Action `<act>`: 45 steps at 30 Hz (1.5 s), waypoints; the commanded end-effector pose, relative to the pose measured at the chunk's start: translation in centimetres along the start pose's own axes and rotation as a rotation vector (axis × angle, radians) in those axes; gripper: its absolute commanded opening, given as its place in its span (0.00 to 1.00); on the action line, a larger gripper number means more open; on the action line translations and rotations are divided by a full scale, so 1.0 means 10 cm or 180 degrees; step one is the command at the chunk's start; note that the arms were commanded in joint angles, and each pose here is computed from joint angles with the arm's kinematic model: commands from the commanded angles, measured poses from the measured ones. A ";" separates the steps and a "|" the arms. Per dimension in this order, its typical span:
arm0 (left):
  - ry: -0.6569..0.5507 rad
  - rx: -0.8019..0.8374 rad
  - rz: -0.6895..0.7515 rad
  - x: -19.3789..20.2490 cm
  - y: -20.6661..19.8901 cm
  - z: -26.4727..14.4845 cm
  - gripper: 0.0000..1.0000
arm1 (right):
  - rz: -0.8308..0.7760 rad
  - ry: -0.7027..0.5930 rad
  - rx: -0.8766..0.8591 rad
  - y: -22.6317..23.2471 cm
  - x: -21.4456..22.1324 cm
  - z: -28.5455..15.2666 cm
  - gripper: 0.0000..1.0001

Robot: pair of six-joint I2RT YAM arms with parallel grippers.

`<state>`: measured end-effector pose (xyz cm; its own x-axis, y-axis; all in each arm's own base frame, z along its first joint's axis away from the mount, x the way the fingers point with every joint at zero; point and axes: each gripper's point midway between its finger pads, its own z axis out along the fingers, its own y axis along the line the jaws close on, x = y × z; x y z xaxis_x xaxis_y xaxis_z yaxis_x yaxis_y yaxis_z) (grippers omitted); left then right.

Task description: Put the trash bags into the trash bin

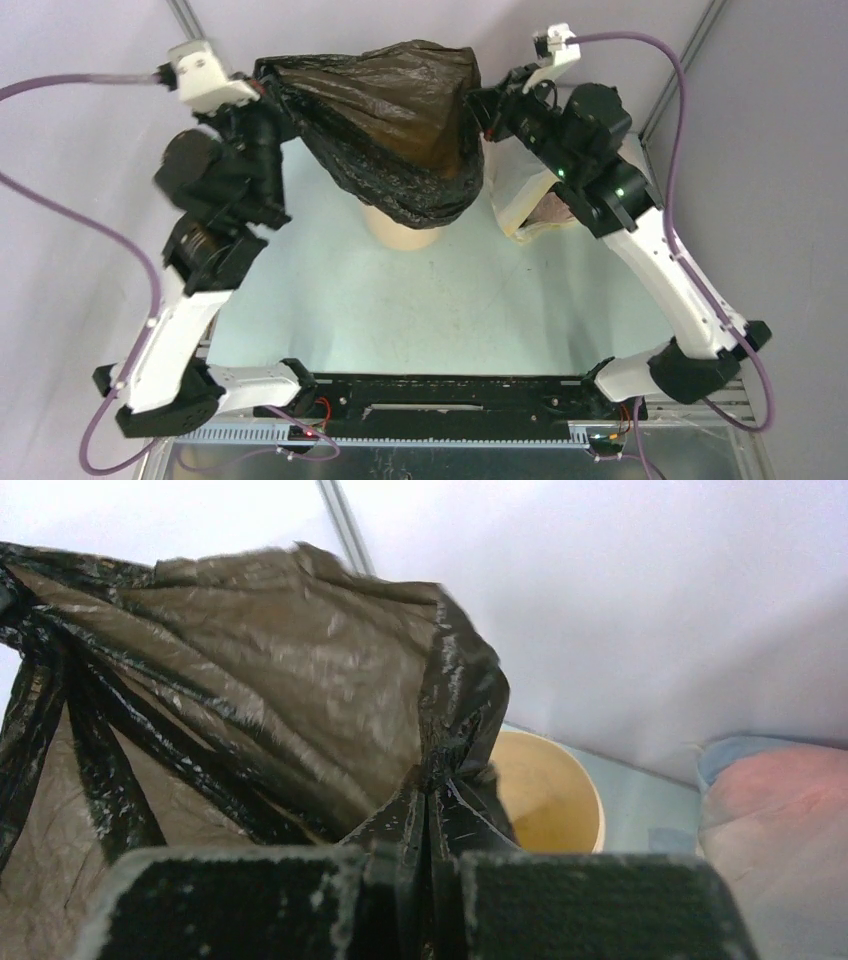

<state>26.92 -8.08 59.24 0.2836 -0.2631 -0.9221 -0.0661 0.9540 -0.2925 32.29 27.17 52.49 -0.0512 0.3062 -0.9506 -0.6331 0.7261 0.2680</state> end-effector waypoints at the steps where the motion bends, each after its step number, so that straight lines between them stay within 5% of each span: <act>1: -0.0015 -0.0247 0.0071 0.08 0.02 0.28 0.00 | 0.0017 -0.0192 -0.0069 -0.09 -0.29 0.17 0.00; 12: -0.0055 -0.0428 0.0002 0.10 0.09 0.71 0.00 | 0.0062 0.0110 -0.0073 -0.30 -0.17 0.72 0.00; 23: 0.0069 -0.0430 -0.0087 0.30 0.22 0.74 0.00 | 0.0241 0.0257 -0.0193 -0.32 0.11 1.02 0.00; 35: 0.0176 0.0137 -0.0571 0.31 0.06 0.43 0.00 | 0.0213 0.0255 -0.0058 -0.36 0.06 0.63 0.00; 45: 0.0375 0.0268 -0.0752 0.46 0.08 0.21 0.00 | 0.0429 0.0734 0.0130 -0.50 0.62 0.54 0.00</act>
<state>30.25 -7.56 56.11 0.2054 -0.4599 -0.8639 0.0458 0.8863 -0.4609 39.43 28.76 47.80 -0.2592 0.2612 -0.9298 -0.5991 0.7117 0.3669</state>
